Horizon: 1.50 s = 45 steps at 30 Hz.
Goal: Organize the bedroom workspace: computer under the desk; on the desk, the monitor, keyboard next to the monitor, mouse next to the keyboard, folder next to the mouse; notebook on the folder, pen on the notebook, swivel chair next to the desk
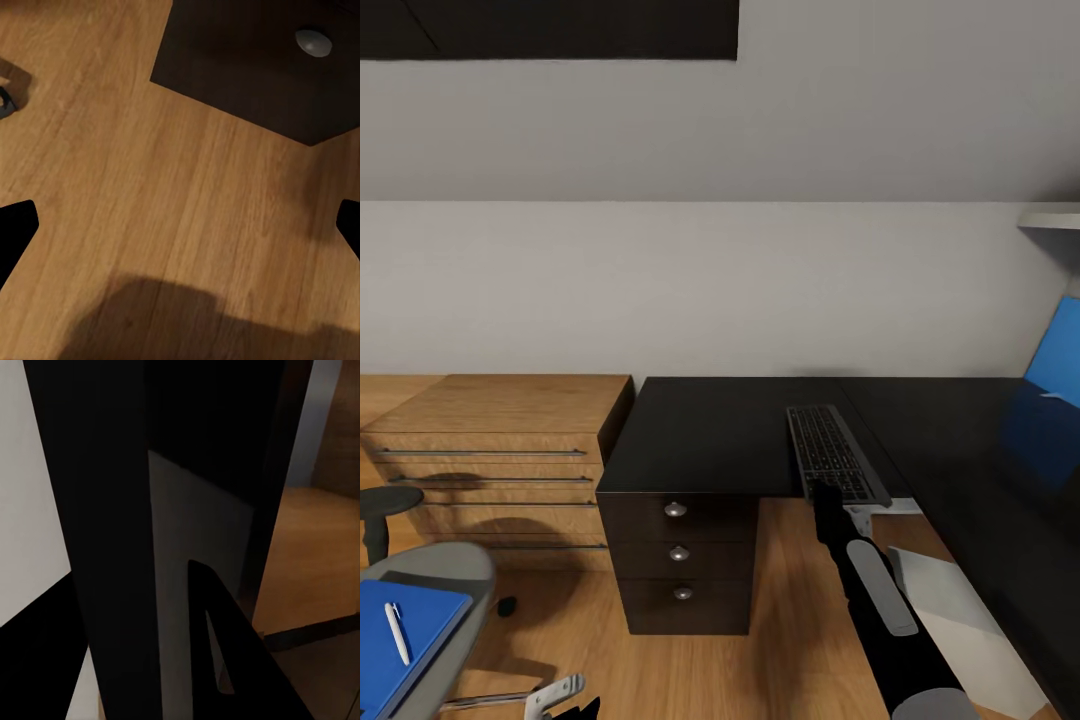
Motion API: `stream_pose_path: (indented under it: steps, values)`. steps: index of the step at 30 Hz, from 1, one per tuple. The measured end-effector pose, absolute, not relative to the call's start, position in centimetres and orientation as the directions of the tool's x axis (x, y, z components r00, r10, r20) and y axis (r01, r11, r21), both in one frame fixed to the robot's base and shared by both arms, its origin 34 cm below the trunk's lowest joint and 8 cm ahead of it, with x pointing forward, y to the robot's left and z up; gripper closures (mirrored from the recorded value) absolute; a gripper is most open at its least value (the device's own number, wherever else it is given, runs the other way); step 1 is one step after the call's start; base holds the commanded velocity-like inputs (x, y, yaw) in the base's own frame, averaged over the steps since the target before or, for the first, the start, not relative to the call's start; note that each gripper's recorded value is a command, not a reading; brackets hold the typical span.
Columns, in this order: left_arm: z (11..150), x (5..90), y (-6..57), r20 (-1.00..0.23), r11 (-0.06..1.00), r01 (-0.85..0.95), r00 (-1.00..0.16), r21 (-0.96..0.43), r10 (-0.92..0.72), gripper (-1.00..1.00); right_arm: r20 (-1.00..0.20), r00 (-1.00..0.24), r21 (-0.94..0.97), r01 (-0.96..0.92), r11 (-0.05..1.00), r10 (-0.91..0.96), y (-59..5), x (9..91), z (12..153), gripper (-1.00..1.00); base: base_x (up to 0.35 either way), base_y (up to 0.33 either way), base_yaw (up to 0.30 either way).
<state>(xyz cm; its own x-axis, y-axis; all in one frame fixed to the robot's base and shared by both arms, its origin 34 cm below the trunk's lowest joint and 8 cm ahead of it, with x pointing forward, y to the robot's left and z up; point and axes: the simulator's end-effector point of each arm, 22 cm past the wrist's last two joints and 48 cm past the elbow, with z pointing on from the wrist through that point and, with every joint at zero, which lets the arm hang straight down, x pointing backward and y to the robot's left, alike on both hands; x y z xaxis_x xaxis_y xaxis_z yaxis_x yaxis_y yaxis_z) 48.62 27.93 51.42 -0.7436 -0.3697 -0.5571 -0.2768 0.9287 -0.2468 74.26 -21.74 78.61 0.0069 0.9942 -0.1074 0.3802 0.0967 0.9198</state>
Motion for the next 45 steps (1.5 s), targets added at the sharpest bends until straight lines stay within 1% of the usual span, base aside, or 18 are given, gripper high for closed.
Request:
stream_pose_path:
  steps: [6,13,31,36,45]
  values:
    - [51.4,48.6,27.9,-0.557,0.929,-0.276,-0.744,-0.247,-0.369,-1.0,-0.111,0.012,0.92,0.38,0.098,0.994,-22.2,74.3,78.6,1.0,0.001,-0.009,0.0]
    - [51.4,48.6,27.9,-0.557,0.929,-0.275,-0.744,-0.247,-0.368,-1.0,-0.116,0.016,0.92,0.38,0.101,0.993,-22.6,74.3,78.5,1.0,0.049,-0.105,0.0]
    - [51.4,48.6,27.8,-0.557,0.929,-0.275,-0.744,-0.247,-0.368,-1.0,-0.127,0.014,0.917,0.382,0.112,0.992,-23.0,74.3,78.6,1.0,0.002,-0.003,0.0]
    - [50.0,46.1,27.4,-0.526,0.925,-0.296,-0.761,-0.238,-0.379,-1.0,-0.151,0.01,0.918,0.374,0.136,0.989,-23.5,73.9,78.1,1.0,0.0,0.0,0.0]
    - [51.2,46.0,28.0,-0.532,0.927,-0.297,-0.759,-0.229,-0.375,-1.0,-0.168,0.014,0.908,0.392,0.149,0.986,-24.6,73.2,78.9,1.0,0.0,0.0,0.0]
